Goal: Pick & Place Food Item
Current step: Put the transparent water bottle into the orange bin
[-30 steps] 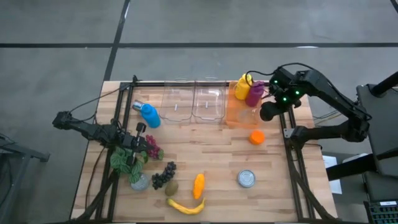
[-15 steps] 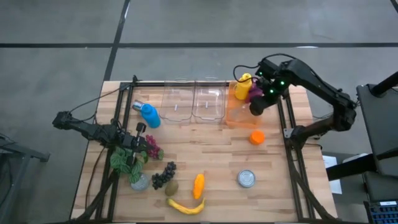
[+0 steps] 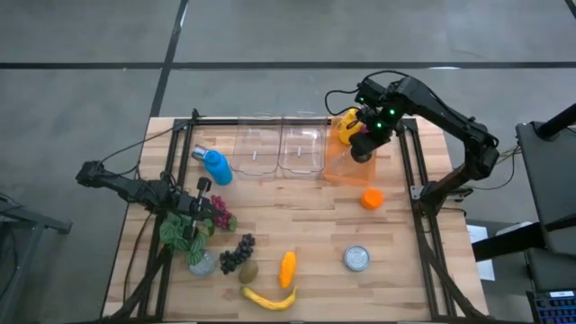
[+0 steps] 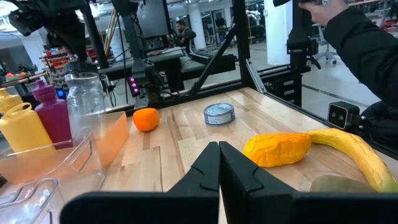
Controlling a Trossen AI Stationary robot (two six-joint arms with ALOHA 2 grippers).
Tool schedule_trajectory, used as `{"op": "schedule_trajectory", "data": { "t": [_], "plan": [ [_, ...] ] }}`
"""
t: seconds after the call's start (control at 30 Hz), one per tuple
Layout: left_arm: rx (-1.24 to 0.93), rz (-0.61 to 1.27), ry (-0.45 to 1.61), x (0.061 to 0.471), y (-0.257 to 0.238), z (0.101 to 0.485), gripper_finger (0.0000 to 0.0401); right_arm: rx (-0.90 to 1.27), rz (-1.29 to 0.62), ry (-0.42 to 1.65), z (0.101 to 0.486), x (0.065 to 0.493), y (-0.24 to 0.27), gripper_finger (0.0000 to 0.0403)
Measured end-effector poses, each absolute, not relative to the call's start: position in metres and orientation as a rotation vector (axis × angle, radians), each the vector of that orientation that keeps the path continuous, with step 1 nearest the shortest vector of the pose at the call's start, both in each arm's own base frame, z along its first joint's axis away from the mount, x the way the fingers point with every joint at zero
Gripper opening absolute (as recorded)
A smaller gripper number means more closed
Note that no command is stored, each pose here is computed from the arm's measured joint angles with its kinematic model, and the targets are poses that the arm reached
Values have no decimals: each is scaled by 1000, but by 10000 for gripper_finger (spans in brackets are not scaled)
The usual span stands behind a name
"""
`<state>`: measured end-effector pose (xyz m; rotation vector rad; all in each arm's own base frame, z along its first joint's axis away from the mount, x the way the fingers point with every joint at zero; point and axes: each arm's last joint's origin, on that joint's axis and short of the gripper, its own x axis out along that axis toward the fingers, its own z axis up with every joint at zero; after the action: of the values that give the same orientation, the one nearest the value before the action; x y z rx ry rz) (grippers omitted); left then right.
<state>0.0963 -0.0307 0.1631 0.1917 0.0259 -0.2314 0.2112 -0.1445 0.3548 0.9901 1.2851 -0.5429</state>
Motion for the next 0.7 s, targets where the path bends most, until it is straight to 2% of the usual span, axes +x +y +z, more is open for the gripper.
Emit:
{"op": "schedule_trajectory", "data": {
  "t": [0.33, 0.47, 0.7],
  "plan": [
    [192, -232, 26, 96, -31, 163, 1, 962, -521, 1290, 355, 230, -158, 69],
    [192, -232, 26, 96, -31, 163, 1, 943, -505, 1285, 356, 236, -163, 89],
    [192, -232, 26, 96, -31, 163, 1, 943, -486, 1301, 351, 243, -167, 98]
  ]
}}
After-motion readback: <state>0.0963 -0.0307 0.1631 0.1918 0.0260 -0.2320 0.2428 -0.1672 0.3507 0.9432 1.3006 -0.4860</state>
